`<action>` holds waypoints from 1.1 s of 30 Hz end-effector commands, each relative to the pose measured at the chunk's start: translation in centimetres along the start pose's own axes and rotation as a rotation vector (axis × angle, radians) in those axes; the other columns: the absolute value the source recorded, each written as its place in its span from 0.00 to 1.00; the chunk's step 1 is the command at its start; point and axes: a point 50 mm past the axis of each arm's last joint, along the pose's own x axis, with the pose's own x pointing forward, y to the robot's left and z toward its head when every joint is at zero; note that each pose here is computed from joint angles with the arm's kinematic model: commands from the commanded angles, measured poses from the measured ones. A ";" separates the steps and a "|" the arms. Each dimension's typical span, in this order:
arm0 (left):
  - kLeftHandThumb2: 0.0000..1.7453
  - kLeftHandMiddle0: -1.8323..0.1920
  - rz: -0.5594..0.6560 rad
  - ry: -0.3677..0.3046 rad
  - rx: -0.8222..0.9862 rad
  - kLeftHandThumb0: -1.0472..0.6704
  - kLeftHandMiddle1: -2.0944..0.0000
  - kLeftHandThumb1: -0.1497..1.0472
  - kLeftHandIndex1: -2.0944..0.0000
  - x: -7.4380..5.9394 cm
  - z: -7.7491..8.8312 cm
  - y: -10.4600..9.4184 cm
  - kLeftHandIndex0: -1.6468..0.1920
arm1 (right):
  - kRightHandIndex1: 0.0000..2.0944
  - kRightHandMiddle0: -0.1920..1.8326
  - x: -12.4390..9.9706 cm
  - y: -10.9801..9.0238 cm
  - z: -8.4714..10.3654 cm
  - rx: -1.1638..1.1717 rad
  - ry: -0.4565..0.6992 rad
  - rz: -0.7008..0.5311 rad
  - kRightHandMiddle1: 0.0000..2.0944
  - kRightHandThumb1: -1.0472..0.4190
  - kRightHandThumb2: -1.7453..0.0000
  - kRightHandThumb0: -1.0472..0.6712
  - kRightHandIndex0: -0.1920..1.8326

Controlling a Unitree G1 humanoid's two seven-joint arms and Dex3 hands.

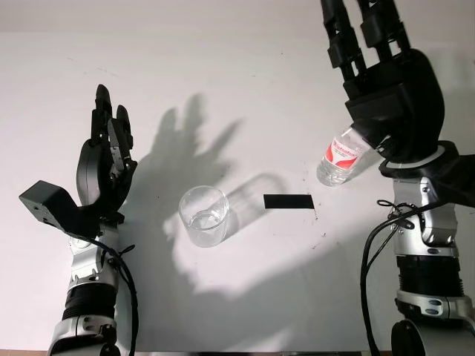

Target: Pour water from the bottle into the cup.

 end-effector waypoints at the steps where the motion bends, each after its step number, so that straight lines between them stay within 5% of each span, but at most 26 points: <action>1: 0.41 1.00 0.004 0.008 -0.010 0.18 1.00 1.00 1.00 -0.2 -0.5 -0.2 1.00 | 0.00 0.00 0.7 -0.8 1.8 0.036 -0.064 -0.001 0.00 0.01 0.96 0.05 0.00; 7: 0.42 1.00 0.008 0.009 -0.019 0.18 1.00 1.00 1.00 -0.1 -0.5 -0.2 1.00 | 0.00 0.00 0.1 -3.5 3.7 0.089 -0.180 -0.036 0.00 0.00 0.94 0.14 0.00; 16: 0.43 1.00 0.005 -0.004 -0.026 0.18 1.00 1.00 1.00 -0.3 -0.5 0.0 1.00 | 0.00 0.00 -2.3 -4.4 5.4 -0.351 -0.162 -0.261 0.00 0.00 0.90 0.12 0.00; 33: 0.42 1.00 -0.004 -0.006 -0.023 0.18 1.00 1.00 1.00 -0.3 -0.3 0.5 1.00 | 0.00 0.00 -8.8 -3.1 1.5 -0.412 0.272 -0.388 0.00 0.04 0.97 0.05 0.00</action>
